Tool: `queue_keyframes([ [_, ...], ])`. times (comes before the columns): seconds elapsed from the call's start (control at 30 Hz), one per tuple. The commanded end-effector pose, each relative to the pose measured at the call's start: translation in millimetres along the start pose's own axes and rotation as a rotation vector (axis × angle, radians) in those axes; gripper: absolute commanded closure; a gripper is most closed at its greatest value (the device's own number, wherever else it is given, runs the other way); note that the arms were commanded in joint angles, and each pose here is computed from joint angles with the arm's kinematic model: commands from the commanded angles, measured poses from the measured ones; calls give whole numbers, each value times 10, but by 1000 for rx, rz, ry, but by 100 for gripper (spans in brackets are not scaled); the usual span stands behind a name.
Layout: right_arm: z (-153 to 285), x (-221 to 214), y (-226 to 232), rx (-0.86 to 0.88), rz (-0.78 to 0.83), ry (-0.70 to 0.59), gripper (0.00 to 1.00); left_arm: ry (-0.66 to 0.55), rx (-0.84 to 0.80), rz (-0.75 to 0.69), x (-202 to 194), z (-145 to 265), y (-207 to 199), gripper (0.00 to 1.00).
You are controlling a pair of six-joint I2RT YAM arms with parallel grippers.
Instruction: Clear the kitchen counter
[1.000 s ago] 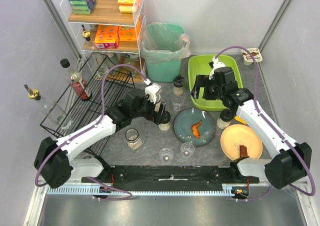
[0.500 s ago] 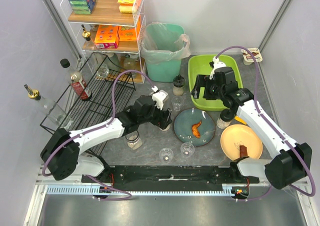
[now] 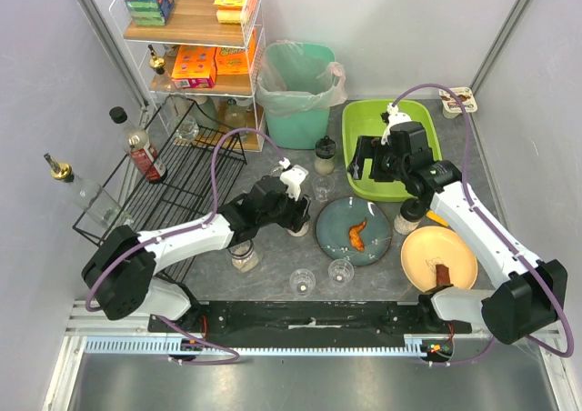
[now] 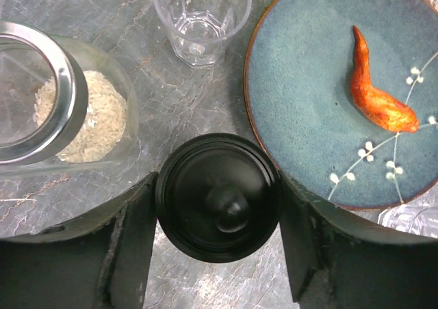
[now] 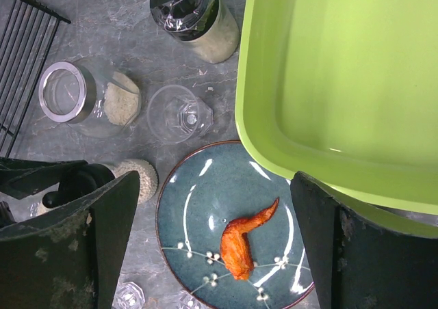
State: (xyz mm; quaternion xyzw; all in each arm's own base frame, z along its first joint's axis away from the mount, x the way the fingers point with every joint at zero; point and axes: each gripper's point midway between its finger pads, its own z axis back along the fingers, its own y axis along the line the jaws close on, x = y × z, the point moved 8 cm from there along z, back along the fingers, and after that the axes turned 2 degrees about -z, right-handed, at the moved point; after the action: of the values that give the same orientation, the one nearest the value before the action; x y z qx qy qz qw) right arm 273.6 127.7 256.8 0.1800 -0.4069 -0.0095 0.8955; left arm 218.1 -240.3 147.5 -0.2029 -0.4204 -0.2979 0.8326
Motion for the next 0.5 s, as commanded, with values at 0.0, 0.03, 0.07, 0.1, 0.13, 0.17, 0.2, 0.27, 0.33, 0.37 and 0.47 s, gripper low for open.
queue_keyframes([
  [0.0,49,37,-20,-4,10,-38,2,-57,25,14,115,-1,-6,36],
  [0.03,51,44,-22,-5,9,-40,2,-63,32,19,131,9,2,42],
  [0.07,47,40,-24,-6,9,-38,2,-70,40,18,156,21,5,48],
  [0.1,47,34,-26,-6,9,-38,2,-72,55,21,178,33,12,51],
  [0.13,47,34,-26,-6,9,-38,2,-78,83,31,210,53,37,53],
  [0.17,51,38,-30,-7,8,-39,2,-87,104,33,249,77,53,54],
  [0.2,53,43,-27,-6,8,-41,2,-94,121,36,294,109,65,55],
  [0.27,54,33,-32,-7,8,-38,2,-114,145,39,417,202,78,55],
  [0.33,52,26,-30,-7,9,-36,2,-141,152,39,560,304,74,55],
  [0.37,58,37,-30,-6,8,-41,2,-158,159,39,636,369,76,55],
  [0.47,51,22,-36,-8,6,-37,2,-227,209,35,836,573,119,55],
])
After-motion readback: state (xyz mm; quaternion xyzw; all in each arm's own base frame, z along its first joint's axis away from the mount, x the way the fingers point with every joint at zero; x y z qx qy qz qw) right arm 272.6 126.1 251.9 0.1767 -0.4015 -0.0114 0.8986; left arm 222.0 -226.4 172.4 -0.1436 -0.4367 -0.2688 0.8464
